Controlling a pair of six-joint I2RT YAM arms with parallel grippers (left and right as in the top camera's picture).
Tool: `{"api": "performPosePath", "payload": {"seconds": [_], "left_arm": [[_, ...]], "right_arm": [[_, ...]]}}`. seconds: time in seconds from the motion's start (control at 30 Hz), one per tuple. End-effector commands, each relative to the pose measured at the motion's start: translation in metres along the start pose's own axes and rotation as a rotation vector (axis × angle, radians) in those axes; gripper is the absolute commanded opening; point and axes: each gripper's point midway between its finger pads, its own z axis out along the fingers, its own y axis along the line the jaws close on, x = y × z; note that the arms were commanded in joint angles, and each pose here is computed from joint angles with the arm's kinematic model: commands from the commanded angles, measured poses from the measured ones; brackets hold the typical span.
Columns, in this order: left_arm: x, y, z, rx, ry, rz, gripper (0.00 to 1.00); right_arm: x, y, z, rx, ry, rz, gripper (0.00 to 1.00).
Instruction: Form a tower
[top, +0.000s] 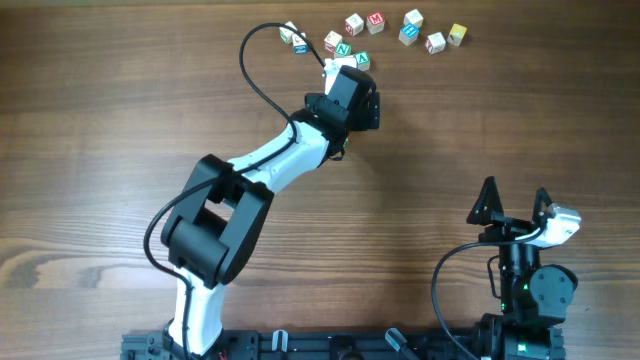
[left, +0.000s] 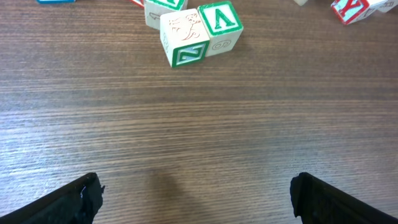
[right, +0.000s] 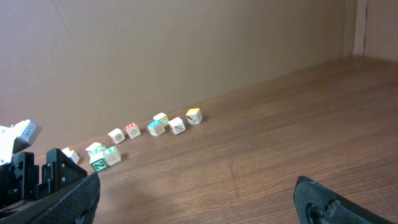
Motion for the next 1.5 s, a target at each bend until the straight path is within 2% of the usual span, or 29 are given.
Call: {"api": "performPosePath", "payload": {"seconds": [0.0, 0.17, 0.43, 0.93, 1.47], "left_arm": [[0.003, 0.003, -0.014, -0.012, 0.033, -0.038, 1.0], [0.013, 0.024, -0.022, -0.09, 0.089, -0.084, 1.0], [0.002, 0.005, -0.058, 0.001, 0.112, -0.109, 1.0], [0.035, -0.007, -0.066, 0.034, 0.243, -0.078, 1.0], [0.039, -0.017, -0.066, 0.046, 0.24, -0.06, 1.0]], "right_arm": [[0.0, 0.0, 0.0, -0.004, 0.0, -0.014, 1.0], [0.0, 0.0, 0.0, -0.004, 0.0, -0.014, 1.0], [0.0, 0.0, 0.0, -0.004, 0.0, -0.014, 1.0], [0.0, 0.0, 0.0, -0.004, 0.0, -0.014, 1.0], [0.0, 0.0, 0.0, -0.004, 0.0, -0.013, 1.0]]}}
